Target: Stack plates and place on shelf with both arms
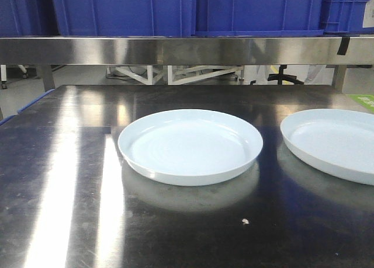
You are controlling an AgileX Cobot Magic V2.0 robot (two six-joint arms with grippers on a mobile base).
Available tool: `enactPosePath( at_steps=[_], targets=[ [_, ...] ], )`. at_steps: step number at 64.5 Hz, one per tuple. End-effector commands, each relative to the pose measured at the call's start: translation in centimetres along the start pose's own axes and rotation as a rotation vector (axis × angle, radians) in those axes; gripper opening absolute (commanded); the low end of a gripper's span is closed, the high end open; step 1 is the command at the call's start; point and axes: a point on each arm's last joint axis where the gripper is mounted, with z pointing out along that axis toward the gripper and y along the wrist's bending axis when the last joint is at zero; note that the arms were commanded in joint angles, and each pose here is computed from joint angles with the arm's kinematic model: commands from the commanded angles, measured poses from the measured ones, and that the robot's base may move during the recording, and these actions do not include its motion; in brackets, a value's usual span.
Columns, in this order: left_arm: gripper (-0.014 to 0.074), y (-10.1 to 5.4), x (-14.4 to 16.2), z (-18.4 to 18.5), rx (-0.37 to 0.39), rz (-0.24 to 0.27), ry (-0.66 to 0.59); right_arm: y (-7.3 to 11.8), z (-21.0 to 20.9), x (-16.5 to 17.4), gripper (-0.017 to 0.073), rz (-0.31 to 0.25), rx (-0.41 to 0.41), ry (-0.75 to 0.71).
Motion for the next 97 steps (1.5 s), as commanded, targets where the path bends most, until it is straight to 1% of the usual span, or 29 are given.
enactPosePath(
  at_steps=[1,9,12,22,32,36,49,61,67,76,82,88,89,94,97],
  targets=[
    [0.0082,0.2,-1.8,-0.1,-0.015,-0.002,-0.106,0.5,0.5,-2.7,0.0048,0.015,0.0,-0.003],
    [0.0082,0.2,-1.8,-0.1,-0.015,-0.002,-0.106,0.9,1.7,-3.8,0.0048,0.014,0.02,0.201],
    [0.0082,0.2,-1.8,-0.1,-0.015,-0.002,-0.106,1.1,2.1,-4.2,0.0048,0.015,0.025,0.257],
    [0.0082,0.2,-1.8,-0.1,-0.015,-0.002,-0.106,1.6,3.6,-6.2,0.0048,0.022,0.034,0.38],
    [0.0082,0.2,-1.8,-0.1,-0.015,-0.002,-0.106,1.9,5.0,-7.3,0.0048,0.024,0.047,0.546],
    [0.0082,0.2,-1.8,-0.1,-0.015,-0.002,-0.106,2.0,5.4,-7.5,0.0048,0.025,0.05,0.583],
    [0.0082,0.2,-1.8,-0.1,-0.015,-0.002,-0.106,2.2,7.6,-8.8,0.0048,0.028,0.058,0.637],
    [0.0082,0.2,-1.8,-0.1,-0.015,-0.002,-0.106,2.3,10.0,-9.3,0.0048,0.031,0.074,0.762],
    [0.0082,0.2,-1.8,-0.1,-0.015,-0.002,-0.106,2.2,11.2,-10.2,0.0048,0.022,0.085,0.768],
    [0.0082,0.2,-1.8,-0.1,-0.015,-0.002,-0.106,0.9,13.2,-11.8,0.0052,0.029,0.149,0.797],
    [0.0082,0.2,-1.8,-0.1,-0.015,-0.002,-0.106,-0.4,14.5,-12.5,0.0089,0.034,0.199,0.8],
    [0.0082,0.2,-1.8,-0.1,-0.015,-0.002,-0.106,-1.3,15.8,-13.1,0.0188,0.041,0.231,0.795],
    [0.0082,0.2,-1.8,-0.1,-0.015,-0.002,-0.106,-1.4,16.0,-13.1,0.0195,0.043,0.233,0.795],
    [0.0082,0.2,-1.8,-0.1,-0.015,-0.002,-0.106,-1.7,17.0,-13.1,0.0289,0.039,0.237,0.786],
    [0.0082,0.2,-1.8,-0.1,-0.015,-0.002,-0.106,-1.9,17.7,-12.8,0.0325,0.03,0.234,0.792]
  ],
)
